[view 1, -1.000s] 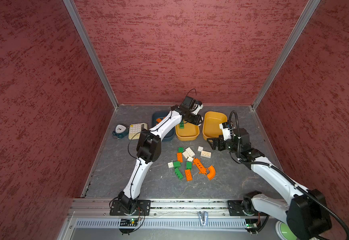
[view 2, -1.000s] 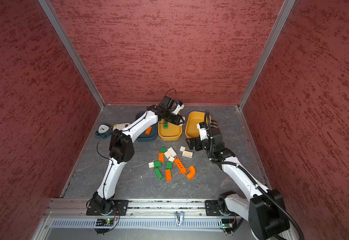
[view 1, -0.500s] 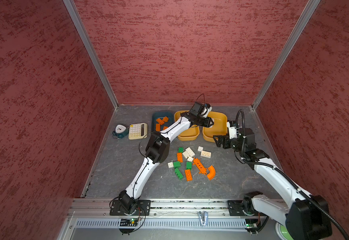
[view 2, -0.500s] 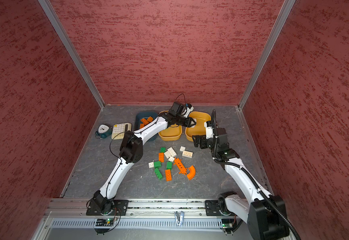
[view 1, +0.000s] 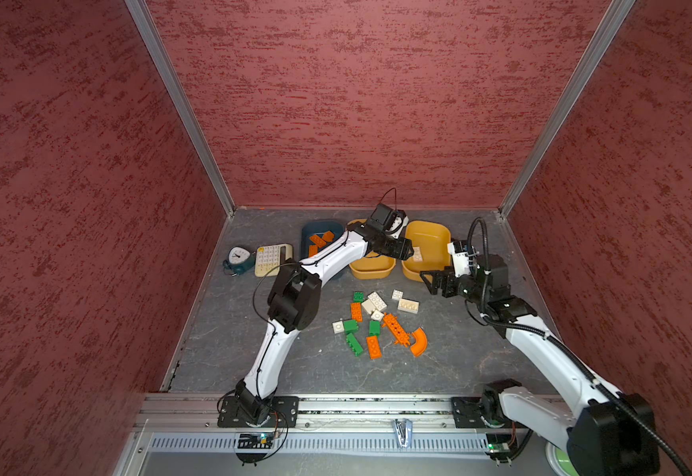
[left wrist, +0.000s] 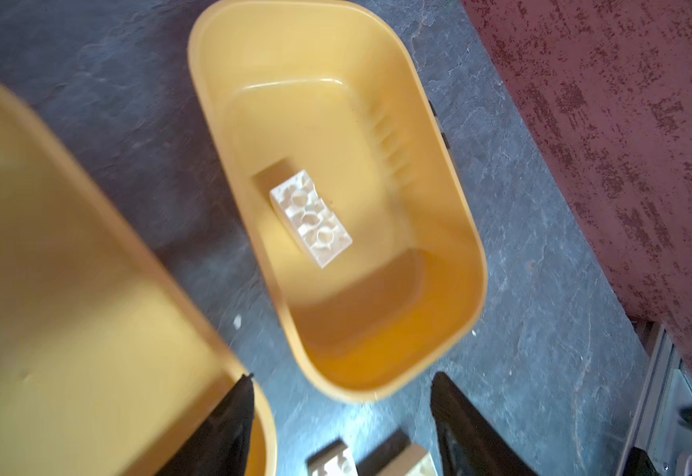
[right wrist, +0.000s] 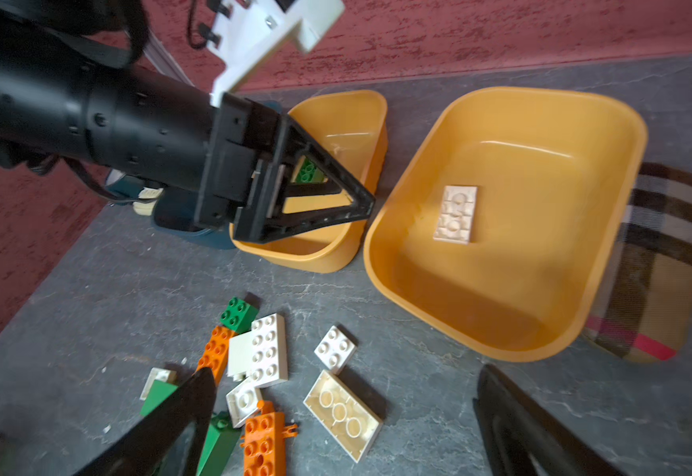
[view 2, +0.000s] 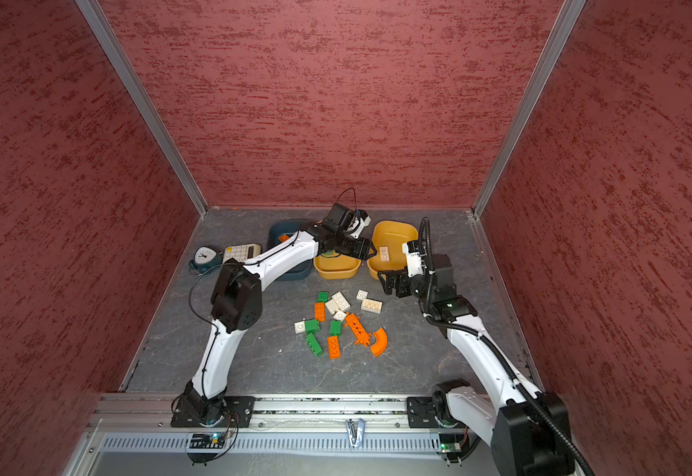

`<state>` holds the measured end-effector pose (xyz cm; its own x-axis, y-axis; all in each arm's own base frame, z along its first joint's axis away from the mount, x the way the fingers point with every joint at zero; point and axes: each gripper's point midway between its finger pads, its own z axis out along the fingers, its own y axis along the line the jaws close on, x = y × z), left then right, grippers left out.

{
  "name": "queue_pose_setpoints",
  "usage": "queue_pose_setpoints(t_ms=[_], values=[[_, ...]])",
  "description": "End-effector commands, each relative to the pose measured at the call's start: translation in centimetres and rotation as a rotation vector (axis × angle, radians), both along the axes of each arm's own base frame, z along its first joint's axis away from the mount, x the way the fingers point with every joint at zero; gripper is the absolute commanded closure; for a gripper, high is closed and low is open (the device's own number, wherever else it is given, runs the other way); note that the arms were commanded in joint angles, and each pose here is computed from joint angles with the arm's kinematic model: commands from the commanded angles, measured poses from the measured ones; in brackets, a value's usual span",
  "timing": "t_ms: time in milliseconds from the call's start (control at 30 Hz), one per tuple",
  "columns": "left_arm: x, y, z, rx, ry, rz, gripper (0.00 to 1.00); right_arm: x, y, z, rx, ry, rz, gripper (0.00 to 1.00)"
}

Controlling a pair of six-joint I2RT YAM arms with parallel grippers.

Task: Sort the legos into containers by color
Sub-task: Place the lego in the container, then pick up the lego from the center of the table.

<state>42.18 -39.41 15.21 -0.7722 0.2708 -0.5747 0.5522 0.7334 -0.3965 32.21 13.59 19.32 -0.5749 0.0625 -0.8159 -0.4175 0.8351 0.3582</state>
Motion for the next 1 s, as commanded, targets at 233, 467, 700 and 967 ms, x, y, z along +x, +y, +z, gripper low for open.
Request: queue_pose_setpoints(t_ms=[233,467,700,967], values=[[-10.8,10.4,-1.8,0.206,0.071,0.017,0.31,-2.2,3.2,1.1,0.082,-0.02,0.206,0.01],[-17.0,15.2,-3.4,0.332,0.103,-0.158,0.3,-3.1,4.6,1.0,0.081,-0.03,0.27,0.01],[-19.4,19.1,-6.9,0.506,0.103,-0.332,0.32,-3.8,5.7,0.4,0.071,-0.028,0.303,0.01],[-19.2,19.8,-9.9,0.559,0.106,-0.387,0.4,-3.6,5.3,0.0,0.039,-0.03,0.281,0.01]])
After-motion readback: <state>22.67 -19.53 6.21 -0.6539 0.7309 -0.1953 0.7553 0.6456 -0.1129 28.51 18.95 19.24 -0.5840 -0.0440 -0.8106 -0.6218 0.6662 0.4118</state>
